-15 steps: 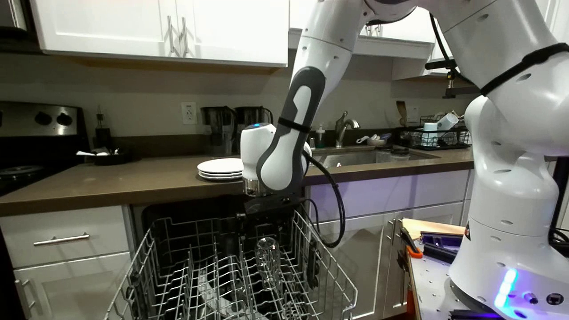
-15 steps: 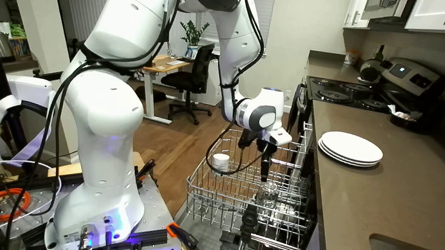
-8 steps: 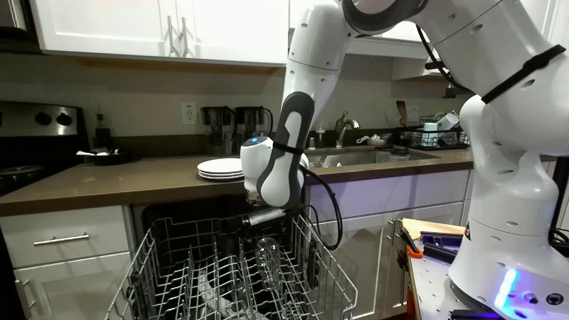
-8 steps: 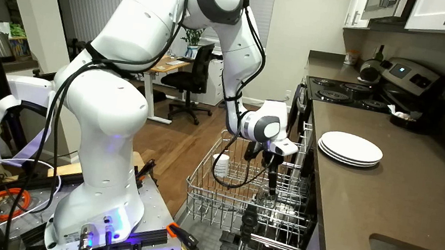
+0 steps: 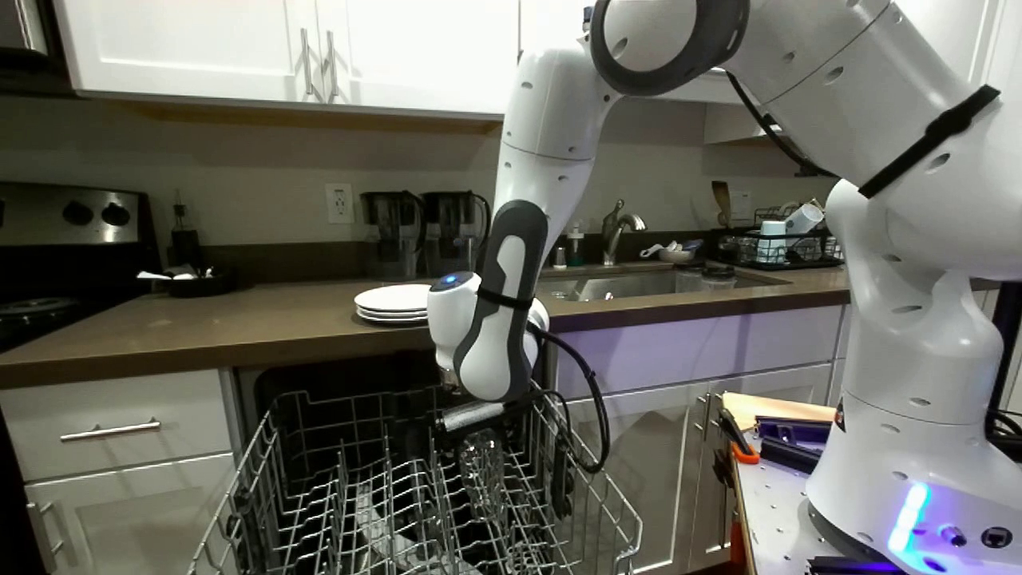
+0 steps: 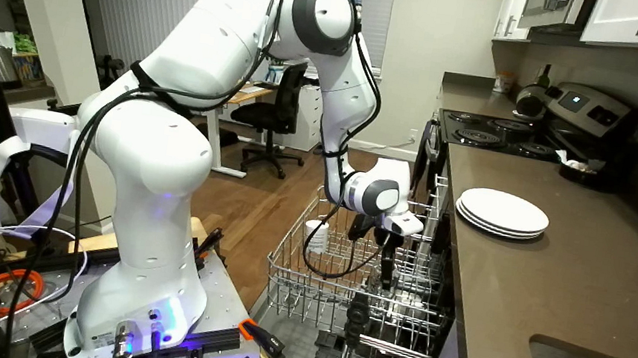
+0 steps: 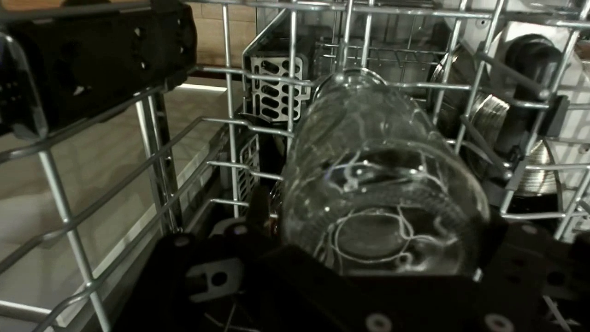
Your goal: Move the glass jar inside the dishwasher to the left
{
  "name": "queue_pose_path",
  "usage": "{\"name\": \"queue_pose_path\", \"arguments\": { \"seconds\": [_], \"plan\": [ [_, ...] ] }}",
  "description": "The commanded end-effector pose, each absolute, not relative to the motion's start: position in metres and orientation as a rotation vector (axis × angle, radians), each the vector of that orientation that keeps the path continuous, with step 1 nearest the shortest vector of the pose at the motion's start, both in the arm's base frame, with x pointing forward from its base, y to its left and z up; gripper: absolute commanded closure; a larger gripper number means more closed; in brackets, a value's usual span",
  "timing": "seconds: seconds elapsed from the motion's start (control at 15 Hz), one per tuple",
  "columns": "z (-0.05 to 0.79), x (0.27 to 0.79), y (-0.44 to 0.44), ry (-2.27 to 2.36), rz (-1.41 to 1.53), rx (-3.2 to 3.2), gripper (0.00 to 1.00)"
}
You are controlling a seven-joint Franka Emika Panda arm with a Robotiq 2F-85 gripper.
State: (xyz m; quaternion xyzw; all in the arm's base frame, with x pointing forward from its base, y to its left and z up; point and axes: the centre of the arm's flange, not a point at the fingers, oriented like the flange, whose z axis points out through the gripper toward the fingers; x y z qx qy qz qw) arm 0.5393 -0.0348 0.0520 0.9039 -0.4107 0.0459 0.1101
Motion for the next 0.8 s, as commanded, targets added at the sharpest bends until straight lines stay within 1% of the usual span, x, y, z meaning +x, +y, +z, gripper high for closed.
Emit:
{"name": "queue_pose_path", "arguments": {
  "seconds": [0.0,0.07,0.47,0.73],
  "plan": [
    [0.033,0.544,-0.036,-1.249,0.103,2.646,0.33],
    [0.036,0.546,-0.034,-1.253,0.112,2.650,0.38],
    [0.077,0.544,-0.028,-1.246,0.119,2.649,0.38],
    [0.125,0.540,-0.028,-1.229,0.160,2.655,0.38]
  ]
}}
